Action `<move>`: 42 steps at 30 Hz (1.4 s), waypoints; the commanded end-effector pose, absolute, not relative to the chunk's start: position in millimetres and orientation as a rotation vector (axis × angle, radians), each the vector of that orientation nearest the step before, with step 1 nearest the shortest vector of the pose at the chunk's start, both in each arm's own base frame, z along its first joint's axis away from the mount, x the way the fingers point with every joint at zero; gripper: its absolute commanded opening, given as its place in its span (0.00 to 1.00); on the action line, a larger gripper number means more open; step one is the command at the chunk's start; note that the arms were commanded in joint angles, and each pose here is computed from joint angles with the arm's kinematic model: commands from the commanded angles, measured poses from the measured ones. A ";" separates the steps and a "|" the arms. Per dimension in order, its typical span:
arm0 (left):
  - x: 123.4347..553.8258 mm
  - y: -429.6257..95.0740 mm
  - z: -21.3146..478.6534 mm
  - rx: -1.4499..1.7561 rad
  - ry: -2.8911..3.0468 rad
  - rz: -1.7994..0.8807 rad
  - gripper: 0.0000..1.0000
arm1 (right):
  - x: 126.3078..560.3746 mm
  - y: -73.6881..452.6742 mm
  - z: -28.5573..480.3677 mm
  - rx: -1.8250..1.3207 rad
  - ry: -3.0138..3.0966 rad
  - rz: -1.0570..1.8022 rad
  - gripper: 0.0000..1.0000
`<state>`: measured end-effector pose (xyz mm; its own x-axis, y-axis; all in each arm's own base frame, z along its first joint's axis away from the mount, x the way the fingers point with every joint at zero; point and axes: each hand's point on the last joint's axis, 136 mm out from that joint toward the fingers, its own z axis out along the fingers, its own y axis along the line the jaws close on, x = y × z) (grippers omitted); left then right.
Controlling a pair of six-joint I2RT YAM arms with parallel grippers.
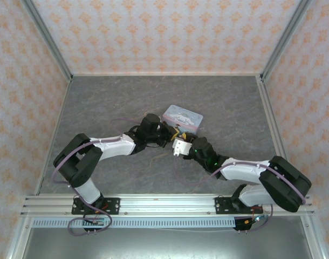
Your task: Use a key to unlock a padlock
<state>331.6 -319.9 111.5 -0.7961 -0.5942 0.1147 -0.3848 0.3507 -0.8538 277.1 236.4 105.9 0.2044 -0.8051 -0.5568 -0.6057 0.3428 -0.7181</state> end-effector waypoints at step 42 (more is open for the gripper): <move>333.7 -327.1 133.7 -0.835 2.343 -1.504 0.00 | 303.9 246.8 136.5 -1.010 1.594 -0.107 0.00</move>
<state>337.2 -315.3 111.4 -0.7810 -0.6161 0.1021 -0.3852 0.3466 -0.8553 293.6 244.8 113.6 0.0936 -0.7300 -0.6770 -0.5859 0.5094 -0.6303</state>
